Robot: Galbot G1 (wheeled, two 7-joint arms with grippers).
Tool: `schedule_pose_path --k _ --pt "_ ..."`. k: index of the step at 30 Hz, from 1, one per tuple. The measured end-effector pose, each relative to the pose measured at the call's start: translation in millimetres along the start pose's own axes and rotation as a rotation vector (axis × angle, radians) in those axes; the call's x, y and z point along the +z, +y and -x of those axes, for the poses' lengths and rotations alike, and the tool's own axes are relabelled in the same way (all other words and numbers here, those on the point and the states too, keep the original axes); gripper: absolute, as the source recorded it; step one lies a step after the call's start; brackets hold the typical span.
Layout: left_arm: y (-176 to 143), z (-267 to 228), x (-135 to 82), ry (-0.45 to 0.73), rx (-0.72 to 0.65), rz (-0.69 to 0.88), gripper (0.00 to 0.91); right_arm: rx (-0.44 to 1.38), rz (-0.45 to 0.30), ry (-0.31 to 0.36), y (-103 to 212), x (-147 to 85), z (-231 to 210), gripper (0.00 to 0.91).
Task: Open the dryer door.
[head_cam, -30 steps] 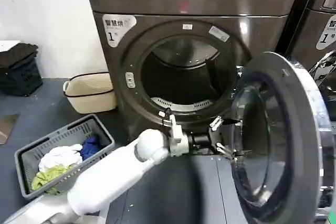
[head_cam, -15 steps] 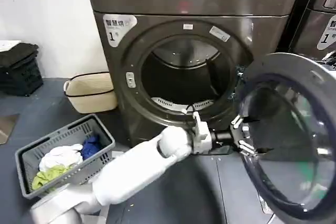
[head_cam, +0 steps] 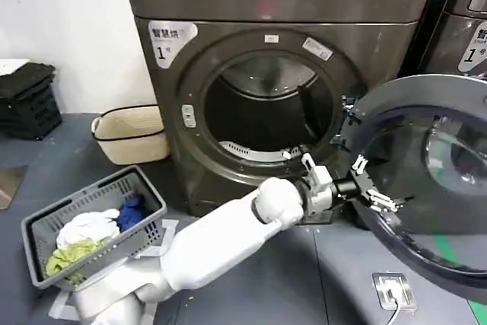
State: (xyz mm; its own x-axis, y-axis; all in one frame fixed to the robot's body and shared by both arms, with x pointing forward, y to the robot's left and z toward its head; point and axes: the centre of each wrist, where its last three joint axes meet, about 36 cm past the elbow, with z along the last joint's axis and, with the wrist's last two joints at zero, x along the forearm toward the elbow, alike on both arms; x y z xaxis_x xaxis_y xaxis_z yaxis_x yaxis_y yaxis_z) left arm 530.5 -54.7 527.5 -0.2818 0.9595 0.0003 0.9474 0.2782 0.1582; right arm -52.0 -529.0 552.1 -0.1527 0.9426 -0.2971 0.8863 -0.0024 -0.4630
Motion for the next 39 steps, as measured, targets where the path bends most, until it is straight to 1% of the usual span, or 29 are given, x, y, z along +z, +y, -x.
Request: schedule_pose_path --k 11,20,28,31,35,39 --pt "-4.9 0.9 -4.0 -0.014 0.035 -0.002 0.907 -0.001 0.000 0.000 0.5 0.3 -0.1 0.907" --pt "-9.7 -15.7 -3.1 -0.009 0.046 -0.002 0.907 -0.010 0.008 0.005 5.0 1.6 -0.6 0.907" --pt "-12.3 -55.0 -4.9 -0.022 0.030 -0.007 0.907 -0.020 0.016 0.013 9.6 3.3 -1.2 0.907" --pt "-12.9 -73.7 -5.2 -0.007 0.016 -0.012 0.907 -0.024 0.023 0.014 12.4 3.7 -1.6 0.907" --pt "-13.8 -102.1 -7.5 0.000 -0.013 -0.033 0.907 -0.039 0.029 0.009 17.7 0.3 -2.5 0.907" --pt "-16.5 -132.7 -10.4 -0.010 -0.049 -0.047 0.907 -0.052 0.043 0.018 24.0 -3.4 -3.6 0.907"
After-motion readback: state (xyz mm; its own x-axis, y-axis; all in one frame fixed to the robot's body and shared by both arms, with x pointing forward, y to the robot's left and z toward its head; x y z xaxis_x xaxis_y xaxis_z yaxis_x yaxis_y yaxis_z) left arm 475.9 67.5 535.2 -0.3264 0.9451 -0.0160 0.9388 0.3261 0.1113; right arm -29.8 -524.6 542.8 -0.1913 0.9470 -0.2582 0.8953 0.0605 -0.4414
